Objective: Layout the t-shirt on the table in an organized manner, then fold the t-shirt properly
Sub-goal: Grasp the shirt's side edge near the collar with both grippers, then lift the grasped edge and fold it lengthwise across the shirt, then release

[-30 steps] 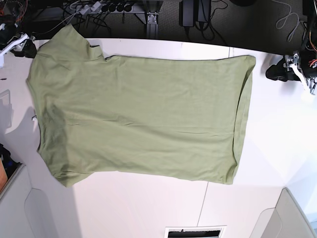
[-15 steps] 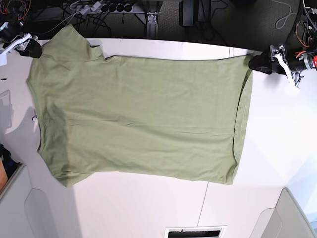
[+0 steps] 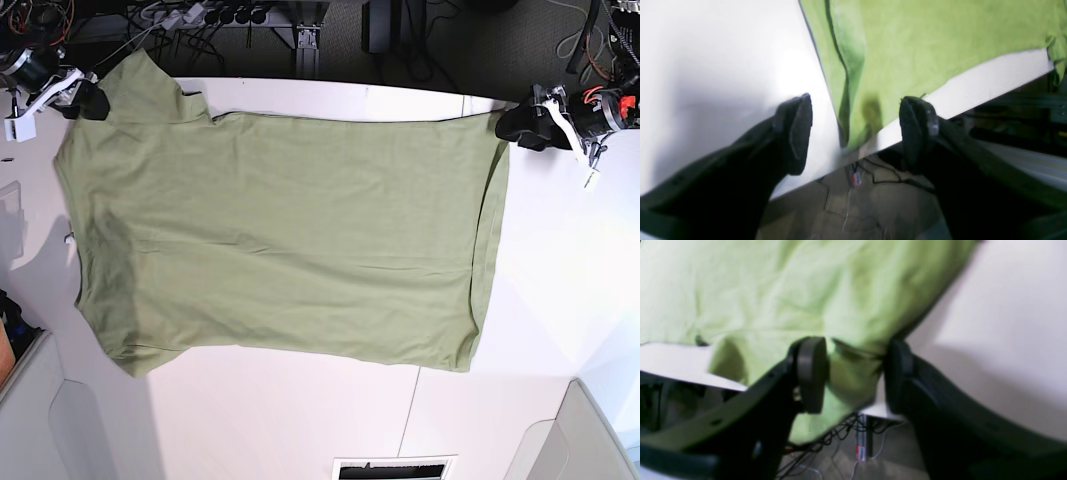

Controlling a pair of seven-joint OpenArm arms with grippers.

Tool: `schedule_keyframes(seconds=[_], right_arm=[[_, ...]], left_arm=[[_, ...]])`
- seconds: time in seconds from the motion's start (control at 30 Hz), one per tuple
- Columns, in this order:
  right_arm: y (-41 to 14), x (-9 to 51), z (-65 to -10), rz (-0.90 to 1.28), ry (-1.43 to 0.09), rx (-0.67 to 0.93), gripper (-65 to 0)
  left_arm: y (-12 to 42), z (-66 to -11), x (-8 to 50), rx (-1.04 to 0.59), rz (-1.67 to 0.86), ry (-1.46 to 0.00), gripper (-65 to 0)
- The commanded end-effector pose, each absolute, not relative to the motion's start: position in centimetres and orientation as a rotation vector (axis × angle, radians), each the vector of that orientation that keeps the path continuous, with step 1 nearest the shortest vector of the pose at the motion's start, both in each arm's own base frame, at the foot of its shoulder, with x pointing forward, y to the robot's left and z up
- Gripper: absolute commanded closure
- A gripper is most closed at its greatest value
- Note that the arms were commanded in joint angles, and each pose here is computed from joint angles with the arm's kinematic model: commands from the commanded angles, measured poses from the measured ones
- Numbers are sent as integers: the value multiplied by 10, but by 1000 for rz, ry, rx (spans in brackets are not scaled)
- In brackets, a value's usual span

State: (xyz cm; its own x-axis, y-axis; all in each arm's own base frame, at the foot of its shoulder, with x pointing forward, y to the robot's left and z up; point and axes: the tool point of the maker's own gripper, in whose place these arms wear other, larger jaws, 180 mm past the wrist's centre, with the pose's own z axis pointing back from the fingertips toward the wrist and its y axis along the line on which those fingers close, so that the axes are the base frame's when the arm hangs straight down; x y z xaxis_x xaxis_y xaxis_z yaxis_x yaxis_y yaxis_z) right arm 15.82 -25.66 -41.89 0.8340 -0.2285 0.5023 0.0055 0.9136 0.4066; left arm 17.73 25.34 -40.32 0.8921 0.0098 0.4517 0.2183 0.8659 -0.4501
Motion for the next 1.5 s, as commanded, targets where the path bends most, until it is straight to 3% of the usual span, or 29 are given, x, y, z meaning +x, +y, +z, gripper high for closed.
schedule_keyframes(seconds=[0.0, 0.1, 0.17, 0.27, 0.3, 0.4, 0.43, 0.63, 0.83, 1.07, 1.3, 1.33, 1.43, 1.47], right_arm=[[-255, 152, -422, -90, -534, 396, -286], [-246, 151, -425, -73, -519, 413, -276], [-245, 151, -426, -70, -516, 416, -197], [-245, 151, -425, -71, -518, 415, -29], [-245, 152, -425, -69, -520, 415, 0], [-245, 159, -419, -58, -544, 411, 0], [-246, 163, -415, -53, -559, 407, 0], [-263, 210, -375, -22, -719, 351, 0], [-265, 255, -349, 7, -832, 336, 0], [-276, 284, -346, -37, -885, 334, 0], [-285, 298, -361, -114, -874, 366, 0], [-285, 299, -362, -117, -875, 369, 0], [-284, 300, -361, -118, -878, 370, -9], [-284, 300, -361, -118, -877, 370, -99]], left_arm=[[252, -405, 174, -502, -145, -436, -438], [233, -417, 163, -528, -197, -371, -429], [222, -426, 154, -531, -243, -326, -379], [220, -432, 158, -495, -277, -351, -223], [221, -432, 161, -486, -277, -368, -170], [229, -428, 171, -456, -278, -394, -11], [234, -424, 177, -443, -276, -410, 0], [263, -392, 220, -387, -232, -549, 0], [259, -377, 248, -387, -256, -615, 0], [264, -358, 286, -346, -265, -734, 0], [251, -377, 310, -352, -304, -704, 0], [250, -378, 315, -348, -310, -711, -29], [245, -378, 329, -352, -314, -726, -199], [244, -377, 332, -357, -309, -733, -253]])
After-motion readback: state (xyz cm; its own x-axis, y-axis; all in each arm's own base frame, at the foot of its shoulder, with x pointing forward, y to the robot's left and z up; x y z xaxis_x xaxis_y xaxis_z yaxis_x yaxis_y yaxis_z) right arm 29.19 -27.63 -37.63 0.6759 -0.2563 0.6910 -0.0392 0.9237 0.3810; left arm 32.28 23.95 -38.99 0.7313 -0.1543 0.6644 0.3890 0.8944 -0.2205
